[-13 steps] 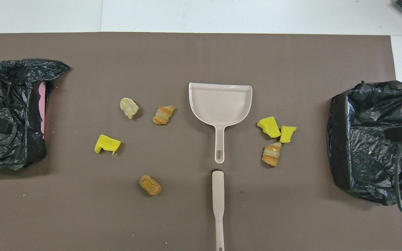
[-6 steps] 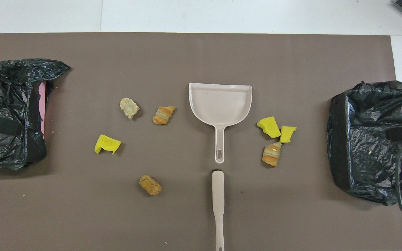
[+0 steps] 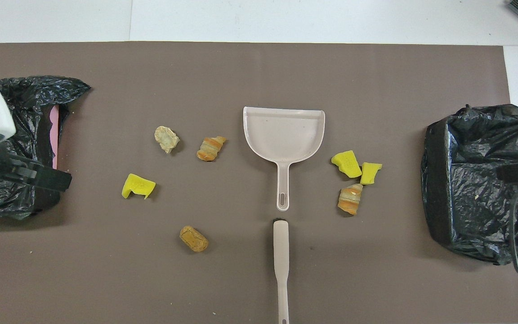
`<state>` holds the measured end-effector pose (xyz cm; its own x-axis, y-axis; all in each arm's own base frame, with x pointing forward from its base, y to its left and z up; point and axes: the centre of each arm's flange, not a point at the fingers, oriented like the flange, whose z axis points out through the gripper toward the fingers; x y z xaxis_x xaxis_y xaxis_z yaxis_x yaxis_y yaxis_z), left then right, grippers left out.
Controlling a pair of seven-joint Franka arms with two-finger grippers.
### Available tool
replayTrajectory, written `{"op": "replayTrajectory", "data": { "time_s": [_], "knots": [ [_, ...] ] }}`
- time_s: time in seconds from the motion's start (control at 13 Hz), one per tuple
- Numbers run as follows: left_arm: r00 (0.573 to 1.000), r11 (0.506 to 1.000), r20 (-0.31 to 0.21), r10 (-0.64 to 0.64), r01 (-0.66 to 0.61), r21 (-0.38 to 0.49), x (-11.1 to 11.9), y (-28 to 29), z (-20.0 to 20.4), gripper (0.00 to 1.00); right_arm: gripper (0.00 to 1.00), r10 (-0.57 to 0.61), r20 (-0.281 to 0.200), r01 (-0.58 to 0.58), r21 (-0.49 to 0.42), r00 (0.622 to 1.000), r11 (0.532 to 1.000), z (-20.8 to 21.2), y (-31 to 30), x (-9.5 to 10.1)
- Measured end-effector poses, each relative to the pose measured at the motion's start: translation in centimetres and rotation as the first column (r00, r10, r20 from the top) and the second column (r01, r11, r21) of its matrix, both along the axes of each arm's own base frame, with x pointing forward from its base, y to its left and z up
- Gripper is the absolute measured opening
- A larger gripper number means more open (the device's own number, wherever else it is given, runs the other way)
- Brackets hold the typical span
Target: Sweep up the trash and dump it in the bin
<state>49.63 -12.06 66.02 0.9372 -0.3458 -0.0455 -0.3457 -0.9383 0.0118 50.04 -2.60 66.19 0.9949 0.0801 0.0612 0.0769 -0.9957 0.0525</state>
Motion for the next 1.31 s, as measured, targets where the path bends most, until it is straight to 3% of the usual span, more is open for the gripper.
{"op": "replayTrajectory", "data": {
  "time_s": [0.46,1.0,1.31],
  "knots": [
    [0.998,1.000,-0.067,-0.018,0.018,0.000,-6.8,-9.7,-3.2,1.00,1.00,0.000,0.000,0.000,0.000,1.000,1.000,0.0,0.0,0.0],
    [0.998,0.998,-0.005,0.065,-0.065,-0.016,-14.0,-22.7,-11.5,1.00,1.00,-0.001,0.000,0.001,0.000,1.000,1.000,0.0,0.0,0.0],
    [0.997,0.996,0.006,0.082,-0.082,-0.024,-18.4,-26.7,-16.2,1.00,1.00,-0.002,-0.001,0.002,0.000,1.000,1.000,0.0,-0.1,0.0]
  ]
}}
